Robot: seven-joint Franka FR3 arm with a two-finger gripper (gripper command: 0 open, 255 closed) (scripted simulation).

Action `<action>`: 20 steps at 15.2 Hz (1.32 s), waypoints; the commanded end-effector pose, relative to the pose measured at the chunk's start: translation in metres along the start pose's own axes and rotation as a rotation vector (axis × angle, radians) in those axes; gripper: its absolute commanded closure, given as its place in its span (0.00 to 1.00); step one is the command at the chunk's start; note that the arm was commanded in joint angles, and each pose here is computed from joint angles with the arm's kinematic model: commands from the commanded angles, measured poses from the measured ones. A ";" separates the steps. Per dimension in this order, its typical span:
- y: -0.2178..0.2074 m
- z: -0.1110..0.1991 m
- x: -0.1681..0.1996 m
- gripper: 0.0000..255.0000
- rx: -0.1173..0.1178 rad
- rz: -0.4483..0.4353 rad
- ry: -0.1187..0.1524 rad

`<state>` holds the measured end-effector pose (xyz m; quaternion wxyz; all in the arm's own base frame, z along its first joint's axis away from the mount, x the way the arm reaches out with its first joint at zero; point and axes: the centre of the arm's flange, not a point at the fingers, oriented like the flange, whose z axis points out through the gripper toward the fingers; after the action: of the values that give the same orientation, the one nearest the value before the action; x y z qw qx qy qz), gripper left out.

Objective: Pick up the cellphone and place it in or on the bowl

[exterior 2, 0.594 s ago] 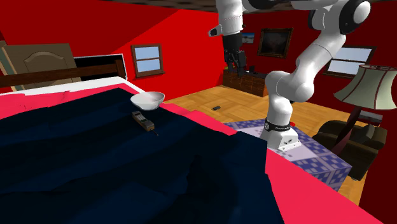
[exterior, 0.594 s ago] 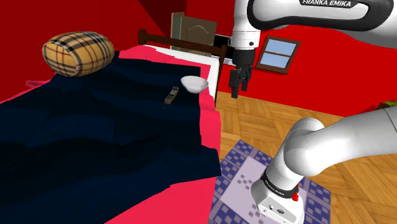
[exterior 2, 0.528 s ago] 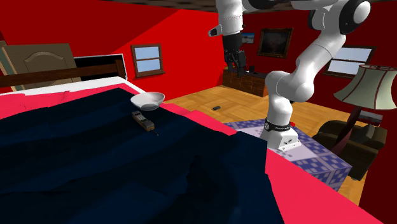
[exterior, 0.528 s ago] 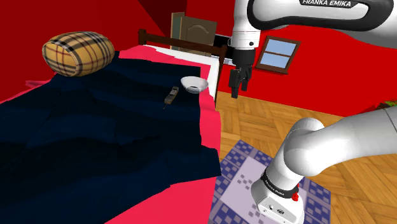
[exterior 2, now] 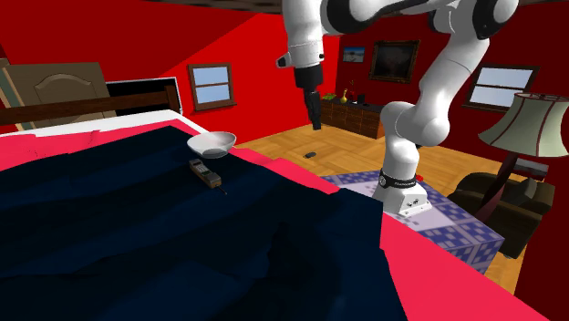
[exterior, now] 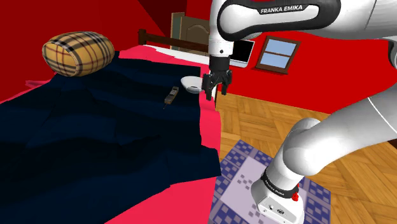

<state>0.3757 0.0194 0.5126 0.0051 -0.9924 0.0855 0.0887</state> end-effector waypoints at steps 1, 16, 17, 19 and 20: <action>-0.007 0.009 0.021 0.00 0.007 0.061 0.012; -0.019 0.058 0.198 0.00 0.056 0.497 0.085; -0.017 0.061 0.210 0.00 0.059 0.526 0.089; -0.012 0.066 0.234 0.00 0.065 0.585 0.099; -0.009 0.069 0.245 0.00 0.068 0.614 0.104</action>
<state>0.5941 -0.0059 0.4078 0.0071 -0.9286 0.3693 0.0353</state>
